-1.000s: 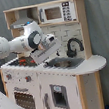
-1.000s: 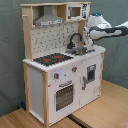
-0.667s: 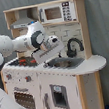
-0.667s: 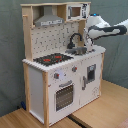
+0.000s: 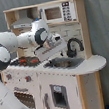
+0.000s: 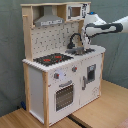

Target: Play with the kitchen

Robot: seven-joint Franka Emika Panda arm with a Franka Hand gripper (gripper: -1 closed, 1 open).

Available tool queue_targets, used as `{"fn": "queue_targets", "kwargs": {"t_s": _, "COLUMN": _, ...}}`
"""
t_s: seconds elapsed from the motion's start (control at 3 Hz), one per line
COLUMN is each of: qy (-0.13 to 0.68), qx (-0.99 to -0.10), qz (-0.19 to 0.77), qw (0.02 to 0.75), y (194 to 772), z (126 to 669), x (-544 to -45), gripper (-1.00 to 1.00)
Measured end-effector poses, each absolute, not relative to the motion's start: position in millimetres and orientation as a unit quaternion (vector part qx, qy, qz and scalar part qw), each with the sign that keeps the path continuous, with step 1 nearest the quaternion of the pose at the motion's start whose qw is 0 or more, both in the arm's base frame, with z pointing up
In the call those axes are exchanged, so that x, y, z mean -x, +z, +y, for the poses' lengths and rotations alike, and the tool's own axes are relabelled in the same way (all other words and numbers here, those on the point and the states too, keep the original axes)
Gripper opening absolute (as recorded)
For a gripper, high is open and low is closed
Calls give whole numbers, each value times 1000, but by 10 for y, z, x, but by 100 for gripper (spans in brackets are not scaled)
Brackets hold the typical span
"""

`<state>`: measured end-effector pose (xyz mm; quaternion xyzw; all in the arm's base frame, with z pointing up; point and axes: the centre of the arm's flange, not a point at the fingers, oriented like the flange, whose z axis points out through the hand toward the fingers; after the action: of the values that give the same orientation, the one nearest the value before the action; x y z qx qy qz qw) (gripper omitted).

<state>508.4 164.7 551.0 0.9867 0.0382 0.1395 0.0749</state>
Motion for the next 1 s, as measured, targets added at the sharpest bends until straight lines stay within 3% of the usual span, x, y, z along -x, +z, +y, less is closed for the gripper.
{"fn": "queue_targets", "kwargs": {"t_s": 1.0, "qy": 112, "qx": -990, "qz": 21, "qw": 79, "y": 5162, "z": 1706, "x": -5366, "gripper": 100}}
